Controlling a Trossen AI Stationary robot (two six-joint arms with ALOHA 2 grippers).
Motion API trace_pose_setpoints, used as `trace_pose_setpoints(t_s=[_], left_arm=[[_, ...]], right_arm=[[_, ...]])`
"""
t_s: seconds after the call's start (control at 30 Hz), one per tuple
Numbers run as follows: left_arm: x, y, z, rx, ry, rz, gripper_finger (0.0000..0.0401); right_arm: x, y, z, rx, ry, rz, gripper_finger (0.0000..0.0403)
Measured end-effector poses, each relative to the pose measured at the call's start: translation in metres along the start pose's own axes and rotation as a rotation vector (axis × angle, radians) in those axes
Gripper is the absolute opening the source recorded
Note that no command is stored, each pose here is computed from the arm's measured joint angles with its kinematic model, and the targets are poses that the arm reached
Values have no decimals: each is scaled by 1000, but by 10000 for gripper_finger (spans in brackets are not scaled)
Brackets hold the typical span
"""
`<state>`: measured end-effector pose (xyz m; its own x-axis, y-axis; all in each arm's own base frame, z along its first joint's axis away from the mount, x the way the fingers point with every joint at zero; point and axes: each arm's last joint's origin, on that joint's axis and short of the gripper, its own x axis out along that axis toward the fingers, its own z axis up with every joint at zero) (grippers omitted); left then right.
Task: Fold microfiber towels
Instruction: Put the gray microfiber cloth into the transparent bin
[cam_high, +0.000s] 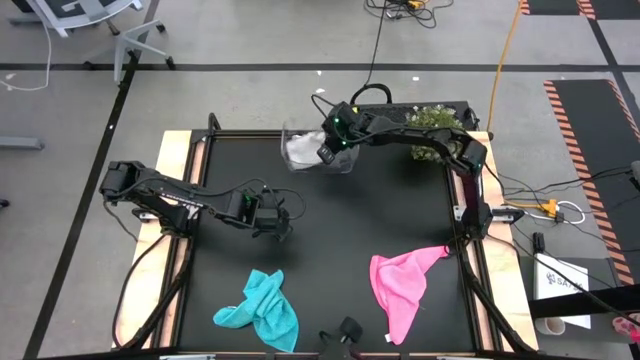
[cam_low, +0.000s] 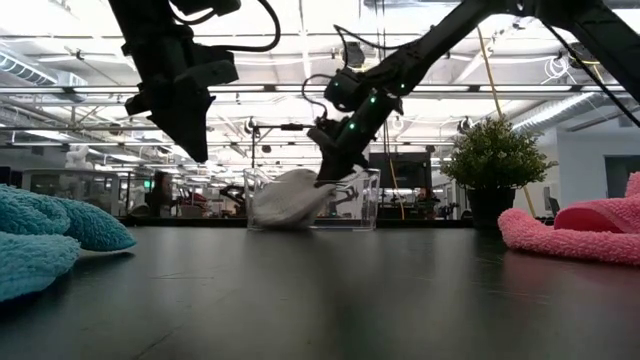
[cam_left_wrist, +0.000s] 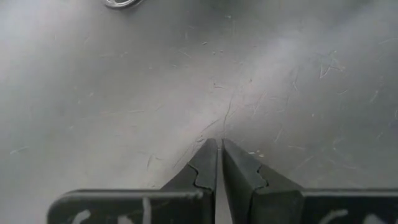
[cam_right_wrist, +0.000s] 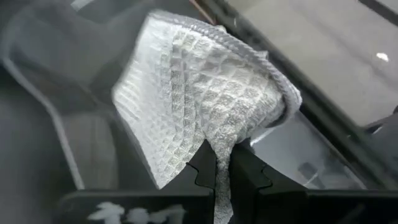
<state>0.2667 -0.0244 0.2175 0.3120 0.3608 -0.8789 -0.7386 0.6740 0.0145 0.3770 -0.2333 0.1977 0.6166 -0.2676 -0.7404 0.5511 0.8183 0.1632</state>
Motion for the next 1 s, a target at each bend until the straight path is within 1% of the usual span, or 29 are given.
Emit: trace_pose_setpoints(t_s=[0.1,0.23,0.33,0.43,0.47,0.53,0.6,0.7,0.77,0.87,1.0], left_arm=[[0,0,0,-2,-1,-1,26],[0,0,0,-2,-2,-1,26],[0,0,1,-2,-3,-2,26],[0,0,1,-3,-4,-3,26],[0,0,1,-3,-4,-3,26],[0,0,1,-3,-4,-3,26],[0,0,1,-3,-4,-3,26],[0,0,1,-3,-4,-3,26],[0,0,1,-3,-3,-3,26],[0,0,1,-2,-3,-3,26],[0,0,1,3,-3,-3,26]], right_arm=[[-12,2,6,-6,-28,-2,7],[-26,1,5,-24,6,-70,7],[-28,-1,0,-51,60,-137,7],[-27,-2,0,-63,64,-156,7],[-28,-1,2,-61,38,-136,7],[-32,2,11,-31,-33,-61,7],[-40,7,22,2,-137,14,7],[-50,11,34,46,-241,91,7],[-52,12,37,74,-264,117,7],[-51,13,37,112,-252,165,7],[-52,16,39,105,-272,176,7]])
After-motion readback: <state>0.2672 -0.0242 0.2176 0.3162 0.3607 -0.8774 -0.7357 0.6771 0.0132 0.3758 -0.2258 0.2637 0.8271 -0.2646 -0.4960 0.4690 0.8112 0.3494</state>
